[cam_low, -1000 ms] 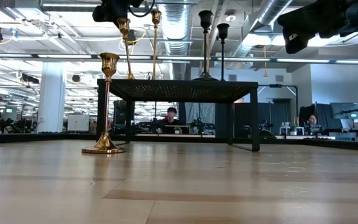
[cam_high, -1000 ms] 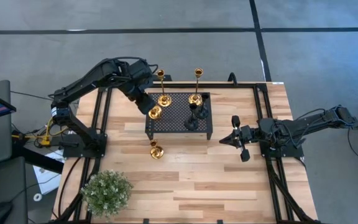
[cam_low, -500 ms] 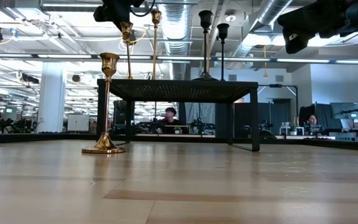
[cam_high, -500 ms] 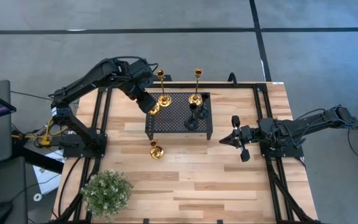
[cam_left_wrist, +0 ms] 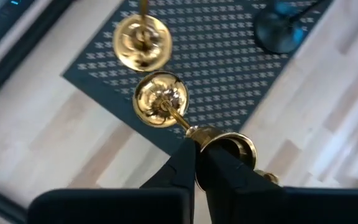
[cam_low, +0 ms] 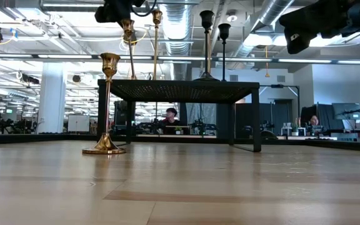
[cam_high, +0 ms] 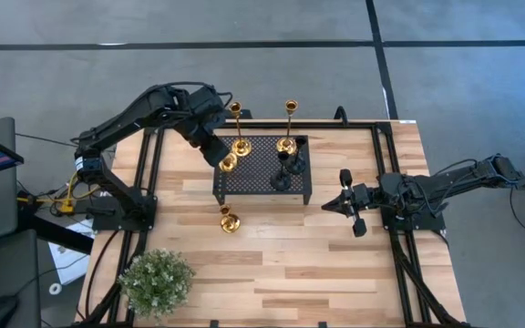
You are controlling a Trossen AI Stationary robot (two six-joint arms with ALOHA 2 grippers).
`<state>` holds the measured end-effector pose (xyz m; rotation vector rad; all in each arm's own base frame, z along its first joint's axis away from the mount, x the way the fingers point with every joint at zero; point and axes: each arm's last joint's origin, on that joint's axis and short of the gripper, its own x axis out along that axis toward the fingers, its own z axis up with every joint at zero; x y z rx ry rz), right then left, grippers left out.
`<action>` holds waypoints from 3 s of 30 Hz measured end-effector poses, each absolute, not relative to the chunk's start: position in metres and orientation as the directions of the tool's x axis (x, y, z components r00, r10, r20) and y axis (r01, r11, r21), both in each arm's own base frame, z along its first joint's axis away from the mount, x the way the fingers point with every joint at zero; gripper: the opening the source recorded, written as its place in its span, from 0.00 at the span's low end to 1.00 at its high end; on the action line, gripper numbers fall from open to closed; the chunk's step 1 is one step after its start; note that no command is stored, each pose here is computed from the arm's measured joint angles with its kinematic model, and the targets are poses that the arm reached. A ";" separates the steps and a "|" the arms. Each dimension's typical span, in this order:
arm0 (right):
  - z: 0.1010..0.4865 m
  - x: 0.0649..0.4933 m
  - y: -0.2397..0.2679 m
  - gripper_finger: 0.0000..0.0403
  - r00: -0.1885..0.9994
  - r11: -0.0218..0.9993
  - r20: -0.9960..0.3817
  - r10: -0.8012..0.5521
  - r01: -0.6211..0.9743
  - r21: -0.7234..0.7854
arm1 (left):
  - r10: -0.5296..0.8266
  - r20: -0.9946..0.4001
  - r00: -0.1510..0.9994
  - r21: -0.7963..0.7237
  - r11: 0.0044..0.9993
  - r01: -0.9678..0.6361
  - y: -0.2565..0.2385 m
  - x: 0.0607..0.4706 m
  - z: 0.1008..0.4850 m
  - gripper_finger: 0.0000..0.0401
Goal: Pick & Place candle stick holders
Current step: Put the golden candle holder on the shelf
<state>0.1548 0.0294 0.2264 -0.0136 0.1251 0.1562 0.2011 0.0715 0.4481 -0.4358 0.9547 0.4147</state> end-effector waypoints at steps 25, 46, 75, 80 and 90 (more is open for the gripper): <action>0.226 0.155 0.029 0.00 0.980 0.988 -0.125 0.155 -0.156 -0.004 | 0.163 -0.845 0.509 -0.168 0.823 -0.542 0.072 0.201 0.448 0.10; 0.226 0.155 0.029 0.00 0.980 0.987 -0.125 0.156 -0.158 -0.004 | 0.245 -0.835 0.493 -0.093 0.820 -0.565 0.075 0.202 0.449 0.26; 0.226 0.155 0.029 0.00 0.979 0.987 -0.127 0.159 -0.160 -0.003 | 0.256 -0.781 0.569 -0.108 0.843 -0.527 0.072 0.195 0.459 0.27; 0.226 0.155 0.029 0.00 0.979 0.987 -0.129 0.159 -0.160 -0.003 | 0.263 -0.749 0.609 -0.123 0.847 -0.517 0.069 0.187 0.466 0.27; 0.225 0.155 0.030 0.00 0.978 0.987 -0.137 0.159 -0.161 -0.003 | 0.273 -0.645 0.714 -0.167 0.862 -0.479 0.059 0.163 0.484 0.27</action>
